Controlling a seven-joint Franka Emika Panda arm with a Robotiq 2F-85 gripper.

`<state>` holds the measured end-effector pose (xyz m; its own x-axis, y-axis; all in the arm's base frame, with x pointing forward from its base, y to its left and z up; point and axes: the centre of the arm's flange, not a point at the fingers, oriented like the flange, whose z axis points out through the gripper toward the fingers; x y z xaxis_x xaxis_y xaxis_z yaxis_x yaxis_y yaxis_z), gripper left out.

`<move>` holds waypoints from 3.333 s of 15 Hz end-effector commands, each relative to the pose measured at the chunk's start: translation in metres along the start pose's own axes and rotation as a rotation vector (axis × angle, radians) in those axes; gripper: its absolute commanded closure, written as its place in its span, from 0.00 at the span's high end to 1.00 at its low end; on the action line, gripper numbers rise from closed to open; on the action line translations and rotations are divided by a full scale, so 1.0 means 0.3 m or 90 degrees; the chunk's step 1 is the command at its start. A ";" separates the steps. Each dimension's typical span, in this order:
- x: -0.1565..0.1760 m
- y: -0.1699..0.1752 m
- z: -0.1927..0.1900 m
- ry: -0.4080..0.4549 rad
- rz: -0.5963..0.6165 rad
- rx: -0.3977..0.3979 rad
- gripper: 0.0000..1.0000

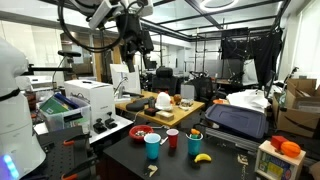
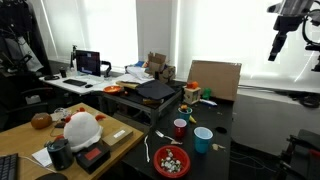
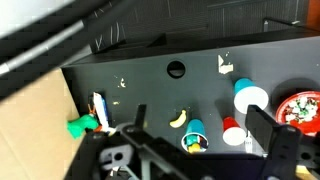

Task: Pick up the cup and pour it's contents in the bowl

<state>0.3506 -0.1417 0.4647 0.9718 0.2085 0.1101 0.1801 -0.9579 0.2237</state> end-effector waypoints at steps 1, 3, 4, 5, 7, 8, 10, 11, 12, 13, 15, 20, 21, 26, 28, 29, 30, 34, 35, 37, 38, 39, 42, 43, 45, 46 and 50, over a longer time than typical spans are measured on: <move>0.234 0.064 0.078 -0.001 -0.017 0.035 1.00; 0.330 0.064 0.140 0.002 -0.001 0.069 1.00; 0.372 0.064 0.171 0.003 0.012 0.086 1.00; 0.418 0.059 0.211 0.003 0.025 0.105 1.00; 0.493 0.054 0.275 0.001 0.054 0.127 1.00; 0.525 0.054 0.306 0.000 0.066 0.128 1.00; 0.588 0.053 0.372 -0.005 0.088 0.139 1.00; 0.616 0.053 0.403 -0.005 0.101 0.136 1.00; 0.641 0.053 0.427 -0.004 0.106 0.134 1.00; 0.667 0.055 0.457 -0.004 0.116 0.132 1.00; 0.693 0.034 0.509 -0.008 0.131 0.125 1.00; 0.790 0.002 0.643 -0.033 0.167 0.108 1.00; 0.804 0.003 0.669 -0.043 0.176 0.100 1.00; 0.826 0.023 0.801 -0.091 0.246 0.081 1.00; 0.813 0.006 0.865 -0.104 0.273 0.061 1.00; 0.809 -0.003 0.895 -0.114 0.282 0.057 1.00; 0.807 -0.010 0.916 -0.122 0.294 0.055 1.00; 0.804 -0.048 1.003 -0.152 0.346 0.059 1.00; 0.806 -0.065 1.021 -0.156 0.352 0.059 1.00; 0.816 -0.091 1.049 -0.163 0.367 0.061 1.00; 0.823 -0.104 1.064 -0.167 0.376 0.062 1.00; 0.830 -0.118 1.082 -0.171 0.388 0.064 1.00; 0.850 -0.147 1.125 -0.178 0.415 0.067 1.00; 0.855 -0.154 1.139 -0.181 0.426 0.069 1.00; 0.864 -0.164 1.171 -0.185 0.444 0.072 1.00; 0.867 -0.166 1.184 -0.187 0.454 0.073 1.00; 0.881 -0.169 1.226 -0.190 0.486 0.077 1.00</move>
<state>0.6412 -0.1112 0.1293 0.8594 -0.5067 -0.0692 -0.5005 -0.8611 0.0897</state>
